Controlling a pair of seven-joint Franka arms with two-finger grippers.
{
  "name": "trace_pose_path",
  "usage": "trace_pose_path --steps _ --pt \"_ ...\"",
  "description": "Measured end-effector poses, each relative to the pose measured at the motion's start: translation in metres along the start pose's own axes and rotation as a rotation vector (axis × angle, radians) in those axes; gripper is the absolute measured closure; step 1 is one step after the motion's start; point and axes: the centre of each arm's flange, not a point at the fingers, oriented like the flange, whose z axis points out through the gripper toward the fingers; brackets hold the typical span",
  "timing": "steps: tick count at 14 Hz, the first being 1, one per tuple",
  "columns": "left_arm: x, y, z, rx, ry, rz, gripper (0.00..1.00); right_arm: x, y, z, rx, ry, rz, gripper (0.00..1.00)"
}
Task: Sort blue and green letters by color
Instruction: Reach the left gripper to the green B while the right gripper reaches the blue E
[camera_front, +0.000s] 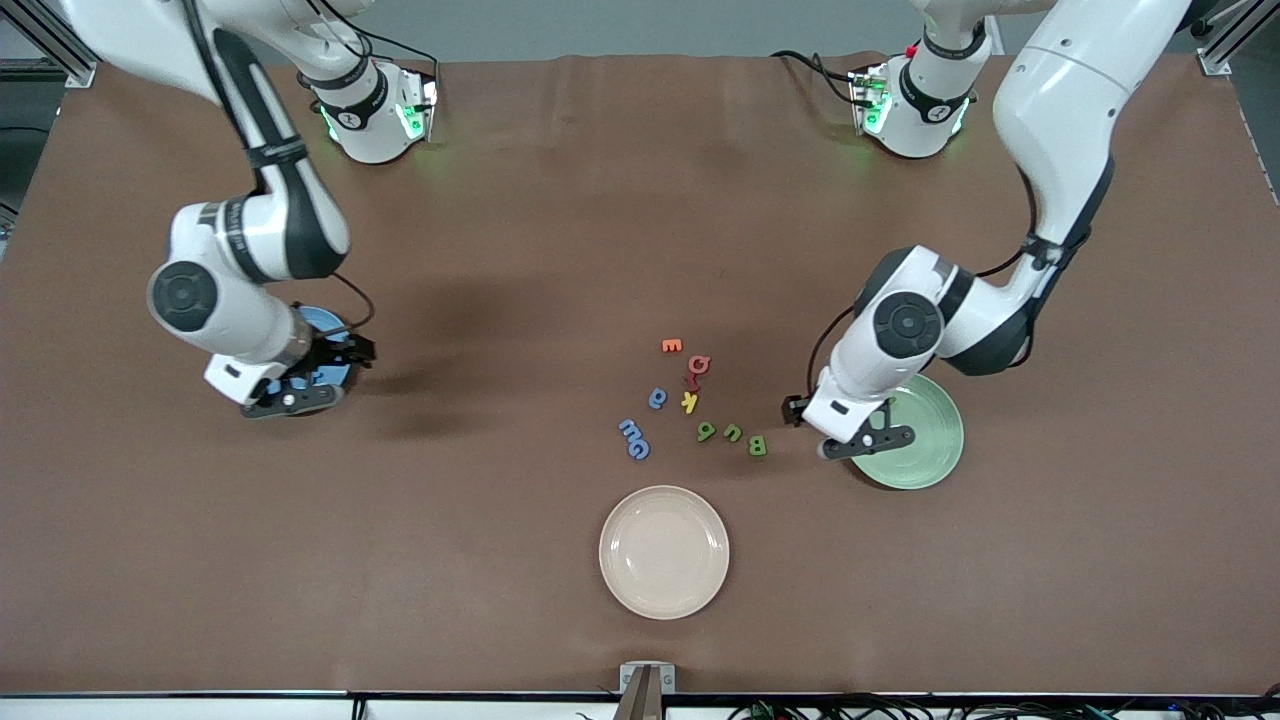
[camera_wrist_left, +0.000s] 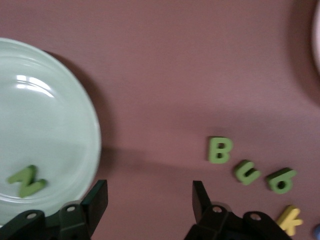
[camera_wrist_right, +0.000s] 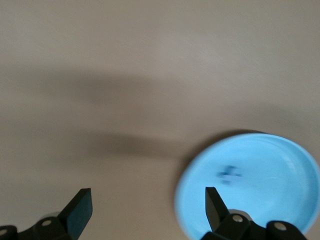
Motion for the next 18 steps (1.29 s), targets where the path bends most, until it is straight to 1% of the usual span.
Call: trace_pose_path --steps 2,4,6,7,8,10,12,13,14,15,16,17,18 --pt "0.002 0.020 0.010 -0.022 -0.007 -0.042 0.23 0.011 -0.066 -0.024 -0.002 0.045 0.041 0.00" --pt "0.004 0.034 0.019 -0.036 -0.015 -0.063 0.24 0.022 -0.115 -0.030 0.007 0.073 0.061 0.00" --pt "0.006 0.041 0.027 -0.037 -0.014 -0.064 0.24 0.040 -0.154 -0.030 0.059 0.086 0.061 0.00" --pt "0.007 0.044 0.030 -0.032 -0.010 -0.062 0.24 0.051 -0.178 -0.031 0.083 0.100 0.045 0.00" --pt "0.007 0.047 0.035 -0.026 -0.006 -0.059 0.24 0.061 -0.205 -0.033 0.095 0.119 0.019 0.00" --pt "0.008 0.053 0.043 -0.014 0.001 -0.053 0.24 0.077 -0.257 -0.021 0.107 0.139 -0.023 0.00" --pt "0.009 0.056 0.052 -0.008 -0.001 -0.052 0.24 0.089 -0.287 0.007 0.104 0.140 -0.053 0.01" --pt "0.009 0.055 0.056 -0.006 -0.005 -0.054 0.24 0.093 -0.297 0.017 0.107 0.152 -0.065 0.04" --pt "0.010 0.054 0.059 -0.004 -0.008 -0.056 0.23 0.096 -0.307 0.025 0.113 0.180 -0.082 0.04" --pt "0.010 0.053 0.061 -0.003 -0.009 -0.058 0.21 0.098 -0.317 0.034 0.120 0.206 -0.104 0.14" --pt "0.011 0.053 0.063 -0.002 -0.011 -0.059 0.11 0.099 -0.326 0.042 0.123 0.223 -0.121 0.17" --pt "0.011 0.053 0.065 -0.002 -0.013 -0.060 0.03 0.100 -0.332 0.050 0.123 0.231 -0.132 0.17" --pt "0.011 0.053 0.066 -0.002 -0.015 -0.060 0.00 0.101 -0.338 0.056 0.123 0.233 -0.138 0.19"
